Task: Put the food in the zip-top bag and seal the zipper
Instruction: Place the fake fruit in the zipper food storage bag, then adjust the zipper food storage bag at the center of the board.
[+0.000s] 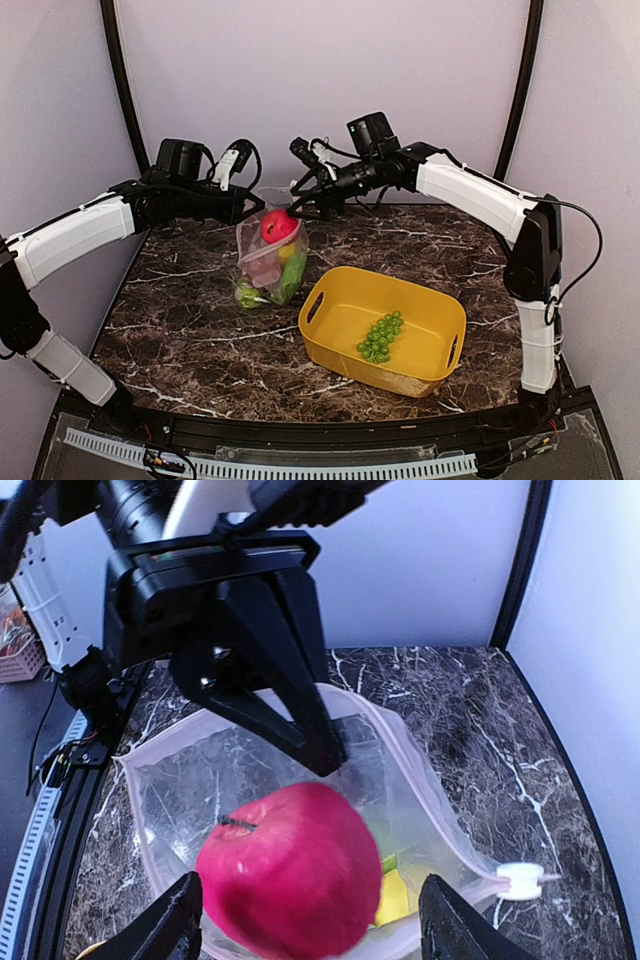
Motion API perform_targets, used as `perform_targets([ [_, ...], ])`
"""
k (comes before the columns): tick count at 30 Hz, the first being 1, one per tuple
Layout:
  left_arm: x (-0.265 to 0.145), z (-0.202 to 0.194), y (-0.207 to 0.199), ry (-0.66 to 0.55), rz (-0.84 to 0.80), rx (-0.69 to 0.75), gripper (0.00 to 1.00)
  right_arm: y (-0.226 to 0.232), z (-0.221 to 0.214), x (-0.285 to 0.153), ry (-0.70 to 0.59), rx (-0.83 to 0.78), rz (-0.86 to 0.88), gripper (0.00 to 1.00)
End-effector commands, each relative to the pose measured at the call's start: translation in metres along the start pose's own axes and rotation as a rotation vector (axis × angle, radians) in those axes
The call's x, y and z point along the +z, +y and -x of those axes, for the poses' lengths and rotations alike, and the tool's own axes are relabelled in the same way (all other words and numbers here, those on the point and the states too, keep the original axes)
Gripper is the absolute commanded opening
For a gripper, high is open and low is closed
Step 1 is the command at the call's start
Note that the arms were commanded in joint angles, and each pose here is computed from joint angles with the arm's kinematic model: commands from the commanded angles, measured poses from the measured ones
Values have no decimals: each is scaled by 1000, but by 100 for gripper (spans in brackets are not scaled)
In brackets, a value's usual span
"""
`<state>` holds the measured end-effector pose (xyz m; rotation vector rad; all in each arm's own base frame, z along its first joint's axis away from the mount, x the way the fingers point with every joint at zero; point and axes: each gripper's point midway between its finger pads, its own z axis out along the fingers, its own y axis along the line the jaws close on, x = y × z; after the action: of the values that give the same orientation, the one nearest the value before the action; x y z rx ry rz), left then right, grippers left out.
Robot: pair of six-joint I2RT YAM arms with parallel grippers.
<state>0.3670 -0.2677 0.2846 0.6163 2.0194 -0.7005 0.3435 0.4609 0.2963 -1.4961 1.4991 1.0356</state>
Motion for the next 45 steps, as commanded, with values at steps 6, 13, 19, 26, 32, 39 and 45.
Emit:
perform_targets([
  [6, -12, 8, 0, -37, 12, 5, 1, 10, 31, -16, 0, -95, -97, 76],
  [13, -8, 6, 0, -27, 2, -6, 1, 69, 9, -5, 92, -232, 94, 63],
  [19, -5, 3, -5, -14, -29, -15, 1, 91, -11, 15, 184, -328, 130, 61],
  [26, -5, 3, -9, -12, -52, -13, 1, 82, -36, 45, 335, -418, 24, 56],
  [32, -3, 0, -9, 0, -56, -13, 1, 89, -18, 53, 313, -465, 3, 20],
  [39, -1, -2, -8, 11, -58, -15, 1, 117, 53, 41, 138, -468, 49, 0],
  [45, 1, -3, -7, 13, -53, -16, 1, 108, 26, 56, 190, -442, 50, 0],
])
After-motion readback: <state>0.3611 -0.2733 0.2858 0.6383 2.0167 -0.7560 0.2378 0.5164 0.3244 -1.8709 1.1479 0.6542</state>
